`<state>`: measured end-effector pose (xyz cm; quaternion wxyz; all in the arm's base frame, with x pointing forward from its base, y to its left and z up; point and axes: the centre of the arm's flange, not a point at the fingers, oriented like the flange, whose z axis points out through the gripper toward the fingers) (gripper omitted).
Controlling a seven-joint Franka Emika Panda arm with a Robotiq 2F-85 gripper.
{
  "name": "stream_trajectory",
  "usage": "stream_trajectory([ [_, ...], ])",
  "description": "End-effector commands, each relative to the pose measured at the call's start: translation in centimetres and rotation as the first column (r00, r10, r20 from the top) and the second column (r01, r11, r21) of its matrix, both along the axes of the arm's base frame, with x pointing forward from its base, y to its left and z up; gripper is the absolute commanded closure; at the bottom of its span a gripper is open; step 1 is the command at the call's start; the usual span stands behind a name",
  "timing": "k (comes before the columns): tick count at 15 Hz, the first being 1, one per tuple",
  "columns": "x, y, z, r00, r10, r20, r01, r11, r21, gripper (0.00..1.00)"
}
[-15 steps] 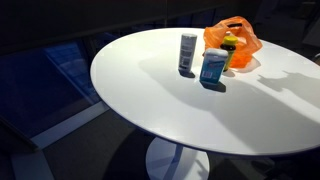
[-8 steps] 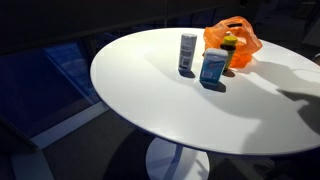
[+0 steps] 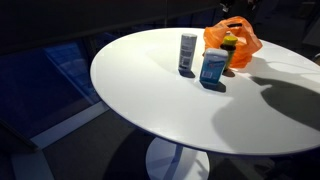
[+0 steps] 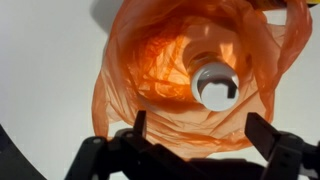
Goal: Pick up the white medicine bottle from the orange plastic and put it on the table
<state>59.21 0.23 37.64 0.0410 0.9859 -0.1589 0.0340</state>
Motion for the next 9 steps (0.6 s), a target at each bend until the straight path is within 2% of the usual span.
stream_trajectory([
  [1,2.2,0.2,-0.8,1.000,-0.027,0.009,0.027,1.000,0.003,0.00],
  [9,3.2,1.8,-4.5,1.000,-0.009,-0.014,0.009,1.000,-0.002,0.00],
])
